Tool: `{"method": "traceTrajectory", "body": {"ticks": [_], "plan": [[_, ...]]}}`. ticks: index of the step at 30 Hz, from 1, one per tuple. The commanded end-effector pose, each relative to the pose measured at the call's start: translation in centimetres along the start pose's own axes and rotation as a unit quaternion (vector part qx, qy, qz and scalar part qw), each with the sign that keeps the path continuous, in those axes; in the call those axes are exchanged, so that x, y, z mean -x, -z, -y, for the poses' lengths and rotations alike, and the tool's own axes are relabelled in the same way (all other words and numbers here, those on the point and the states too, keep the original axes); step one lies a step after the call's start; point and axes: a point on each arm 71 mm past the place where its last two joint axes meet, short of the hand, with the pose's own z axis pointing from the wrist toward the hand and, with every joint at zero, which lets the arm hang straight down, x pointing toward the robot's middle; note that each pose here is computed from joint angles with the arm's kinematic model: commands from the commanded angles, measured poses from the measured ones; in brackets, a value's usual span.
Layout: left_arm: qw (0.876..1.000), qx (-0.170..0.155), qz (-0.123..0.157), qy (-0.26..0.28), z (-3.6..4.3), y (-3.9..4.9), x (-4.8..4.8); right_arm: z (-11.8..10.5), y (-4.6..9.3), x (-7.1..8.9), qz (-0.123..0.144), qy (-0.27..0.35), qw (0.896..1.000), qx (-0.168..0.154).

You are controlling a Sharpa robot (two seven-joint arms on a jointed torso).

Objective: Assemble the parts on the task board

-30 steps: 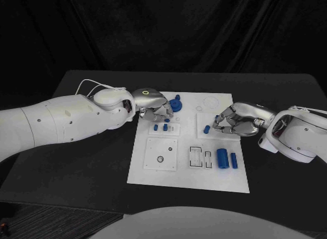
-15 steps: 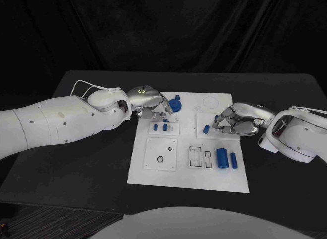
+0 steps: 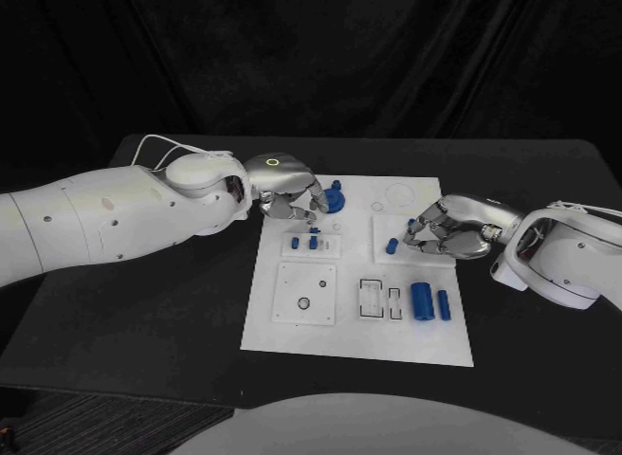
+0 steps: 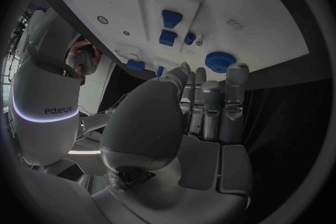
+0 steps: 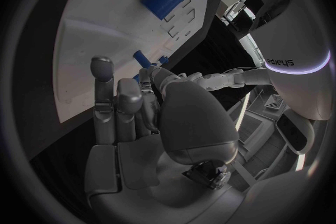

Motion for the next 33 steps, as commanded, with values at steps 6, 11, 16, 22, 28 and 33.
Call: {"method": "traceTrajectory", "body": {"ticks": [6,11,16,22,28,33], "plan": [[0.997,0.021,-0.079,0.015,0.22,-1.17,0.04,0.1,0.0,-0.1,0.001,-0.001,1.0,-0.009],[0.996,0.028,-0.086,0.014,0.48,-1.77,0.16,0.1,-0.1,-0.1,0.001,-0.001,1.0,-0.008],[0.995,0.04,-0.093,0.013,0.56,-2.1,0.15,0.1,-0.1,-0.1,0.001,0.0,1.0,-0.008],[0.993,0.049,-0.105,0.014,0.57,-2.3,0.02,0.1,-0.2,-0.1,0.0,-0.001,1.0,-0.007],[0.991,0.054,-0.119,0.016,0.57,-2.52,-0.15,0.1,-0.2,-0.1,0.0,-0.003,1.0,-0.007],[0.99,0.057,-0.13,0.017,0.44,-2.6,-0.32,0.1,-0.3,-0.1,0.0,-0.004,1.0,-0.007]]}}
